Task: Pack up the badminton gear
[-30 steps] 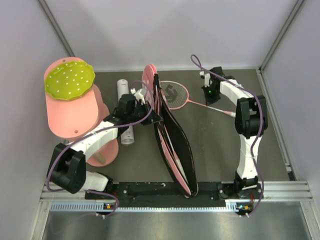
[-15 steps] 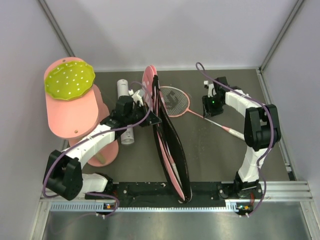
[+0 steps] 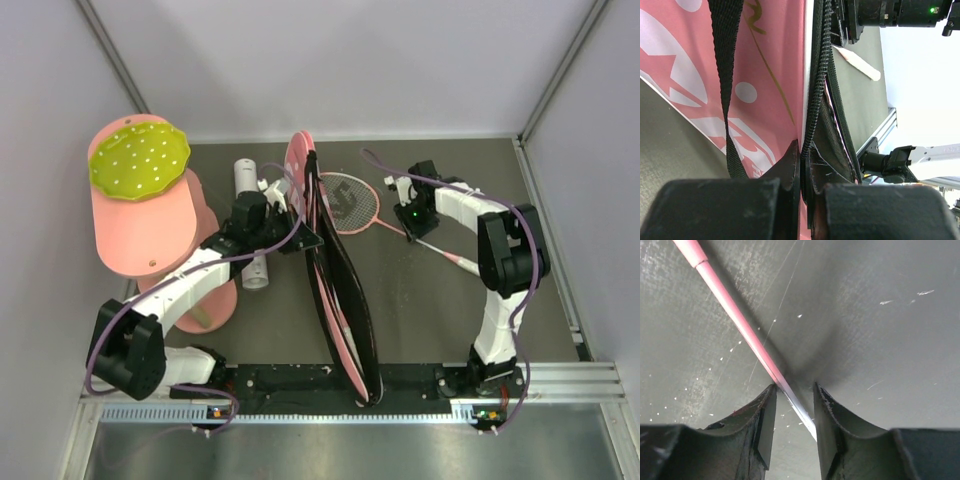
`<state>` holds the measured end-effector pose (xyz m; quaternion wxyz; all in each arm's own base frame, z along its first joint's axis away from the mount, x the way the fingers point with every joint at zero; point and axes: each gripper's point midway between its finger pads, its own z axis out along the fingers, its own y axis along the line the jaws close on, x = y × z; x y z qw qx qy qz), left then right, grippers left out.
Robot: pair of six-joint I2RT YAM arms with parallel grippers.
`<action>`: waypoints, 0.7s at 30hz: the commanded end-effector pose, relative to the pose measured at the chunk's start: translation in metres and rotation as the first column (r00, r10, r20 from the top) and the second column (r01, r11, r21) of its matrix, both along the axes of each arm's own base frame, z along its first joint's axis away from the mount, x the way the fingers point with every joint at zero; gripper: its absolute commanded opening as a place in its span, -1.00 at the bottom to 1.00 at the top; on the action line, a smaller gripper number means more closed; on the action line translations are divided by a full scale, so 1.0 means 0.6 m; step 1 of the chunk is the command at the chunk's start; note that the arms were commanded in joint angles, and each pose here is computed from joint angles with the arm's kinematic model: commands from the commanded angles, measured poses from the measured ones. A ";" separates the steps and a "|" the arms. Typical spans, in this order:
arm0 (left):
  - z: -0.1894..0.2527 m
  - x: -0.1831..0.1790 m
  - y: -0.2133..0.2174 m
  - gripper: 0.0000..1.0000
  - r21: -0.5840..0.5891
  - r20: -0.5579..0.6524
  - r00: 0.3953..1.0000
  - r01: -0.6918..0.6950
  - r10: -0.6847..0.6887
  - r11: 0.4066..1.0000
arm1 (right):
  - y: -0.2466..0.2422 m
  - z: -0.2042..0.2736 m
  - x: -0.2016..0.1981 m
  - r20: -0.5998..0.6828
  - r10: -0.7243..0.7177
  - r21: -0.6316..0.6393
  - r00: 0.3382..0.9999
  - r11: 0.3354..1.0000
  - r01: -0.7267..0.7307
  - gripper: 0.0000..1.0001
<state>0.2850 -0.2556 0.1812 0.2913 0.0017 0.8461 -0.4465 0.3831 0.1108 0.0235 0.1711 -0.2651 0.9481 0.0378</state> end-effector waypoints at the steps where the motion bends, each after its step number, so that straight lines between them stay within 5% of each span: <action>1: 0.053 0.013 -0.021 -1.00 -0.058 0.092 0.995 0.048 -0.042 0.997 | 0.008 -0.015 -0.002 -0.011 0.048 -0.025 0.999 0.999 -0.048 -0.35; 11: 0.045 0.018 -0.026 -1.00 -0.059 0.078 0.996 0.055 -0.051 0.997 | 0.007 -0.001 0.014 0.056 0.039 -0.133 0.998 0.991 -0.031 -1.00; 17: 0.047 0.019 -0.026 -1.00 -0.060 0.079 0.996 0.054 -0.049 0.997 | -0.016 0.090 0.033 0.221 -0.118 -0.132 0.968 0.980 0.149 -1.00; 21: 0.048 0.018 -0.026 -1.00 -0.064 0.079 0.996 0.050 -0.045 0.997 | 0.019 0.127 -0.003 0.202 -0.251 0.073 0.947 0.968 0.241 -1.00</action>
